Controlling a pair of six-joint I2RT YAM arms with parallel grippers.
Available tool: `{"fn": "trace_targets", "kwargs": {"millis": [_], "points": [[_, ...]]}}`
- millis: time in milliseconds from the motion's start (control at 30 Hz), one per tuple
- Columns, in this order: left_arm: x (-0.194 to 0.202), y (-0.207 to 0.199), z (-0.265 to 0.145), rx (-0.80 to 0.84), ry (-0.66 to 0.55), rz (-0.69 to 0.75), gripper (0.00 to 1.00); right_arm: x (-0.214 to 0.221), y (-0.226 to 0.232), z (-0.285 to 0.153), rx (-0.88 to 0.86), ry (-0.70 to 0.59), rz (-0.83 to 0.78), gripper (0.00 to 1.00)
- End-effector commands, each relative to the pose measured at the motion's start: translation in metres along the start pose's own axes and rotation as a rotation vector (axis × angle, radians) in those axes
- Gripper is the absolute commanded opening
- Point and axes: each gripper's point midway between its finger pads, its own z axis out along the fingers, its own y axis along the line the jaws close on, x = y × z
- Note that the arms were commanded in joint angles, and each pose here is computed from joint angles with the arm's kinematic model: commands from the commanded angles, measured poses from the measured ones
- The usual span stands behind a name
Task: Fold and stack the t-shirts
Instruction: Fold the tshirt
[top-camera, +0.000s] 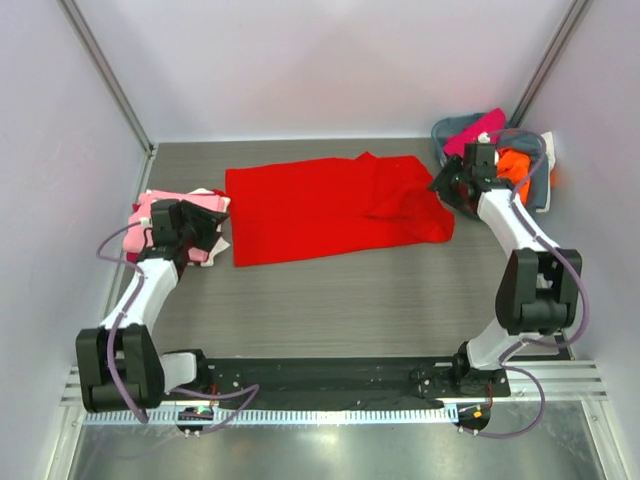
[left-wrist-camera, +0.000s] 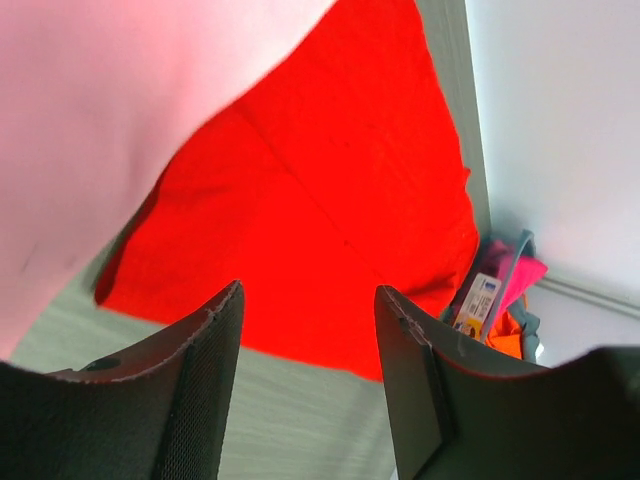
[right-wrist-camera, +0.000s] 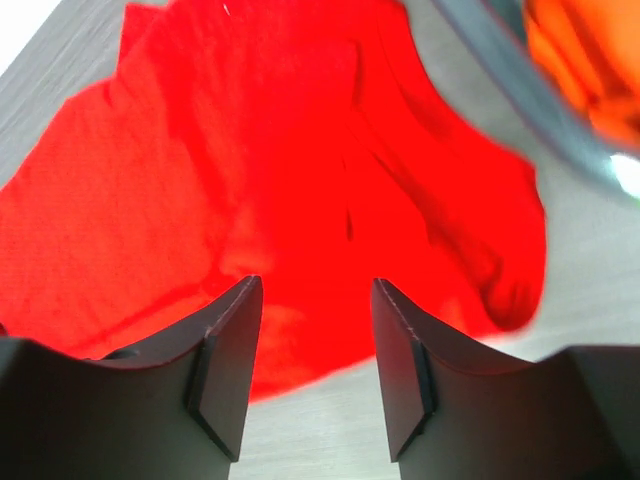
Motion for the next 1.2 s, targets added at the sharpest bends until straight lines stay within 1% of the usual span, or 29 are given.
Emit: {"fn": "trace_targets", "kwargs": {"millis": [0, 33, 100, 200, 233, 267, 333, 400, 433, 500, 667, 767, 800, 1033, 1133, 1167], "points": [[0.017, 0.024, -0.017, -0.032, 0.011, 0.025, 0.56, -0.021, 0.011, -0.037, -0.086, -0.181, 0.062, 0.52], [0.023, 0.036, -0.019, -0.048, 0.013, 0.018, 0.56, 0.001, -0.011, -0.031, -0.034, -0.166, 0.075, 0.52], [0.026, 0.039, -0.028, -0.03, -0.014, 0.002, 0.55, 0.007, -0.019, -0.044, -0.035, -0.209, 0.109, 0.51], [0.036, 0.053, -0.033, -0.034, -0.034, -0.013, 0.54, 0.042, -0.045, -0.039, -0.016, -0.202, 0.155, 0.5], [0.036, 0.057, -0.033, -0.035, -0.045, -0.024, 0.54, 0.049, -0.048, -0.038, -0.016, -0.201, 0.172, 0.5], [0.047, 0.064, -0.033, -0.04, -0.026, -0.017, 0.53, 0.054, -0.051, -0.037, -0.019, -0.2, 0.187, 0.5], [0.05, 0.065, -0.034, -0.028, -0.045, -0.035, 0.52, 0.067, -0.059, -0.033, -0.032, -0.207, 0.235, 0.5], [0.058, 0.073, -0.032, -0.036, -0.039, -0.04, 0.52, 0.075, -0.062, -0.029, -0.052, -0.221, 0.276, 0.53], [0.056, 0.072, -0.031, -0.035, -0.064, -0.046, 0.52, 0.077, -0.064, -0.027, -0.051, -0.225, 0.286, 0.54], [0.061, 0.078, -0.03, -0.044, -0.063, -0.041, 0.52, 0.079, -0.069, -0.024, -0.05, -0.247, 0.32, 0.54], [0.063, 0.088, -0.021, -0.067, -0.082, -0.046, 0.5, 0.084, -0.081, -0.007, -0.013, -0.263, 0.36, 0.49], [0.065, 0.1, -0.016, -0.101, -0.082, -0.057, 0.48, 0.086, -0.086, 0.004, 0.006, -0.259, 0.382, 0.48], [0.063, 0.095, -0.013, -0.076, -0.092, -0.059, 0.48, 0.083, -0.086, 0.006, 0.004, -0.269, 0.389, 0.48], [0.063, 0.104, -0.006, -0.107, -0.099, -0.055, 0.46, 0.083, -0.103, 0.024, 0.068, -0.27, 0.409, 0.46], [0.062, 0.109, -0.004, -0.118, -0.111, -0.058, 0.46, 0.082, -0.11, 0.03, 0.089, -0.271, 0.408, 0.43], [0.062, 0.109, -0.003, -0.117, -0.113, -0.06, 0.46, 0.082, -0.111, 0.032, 0.096, -0.27, 0.409, 0.4]]}}
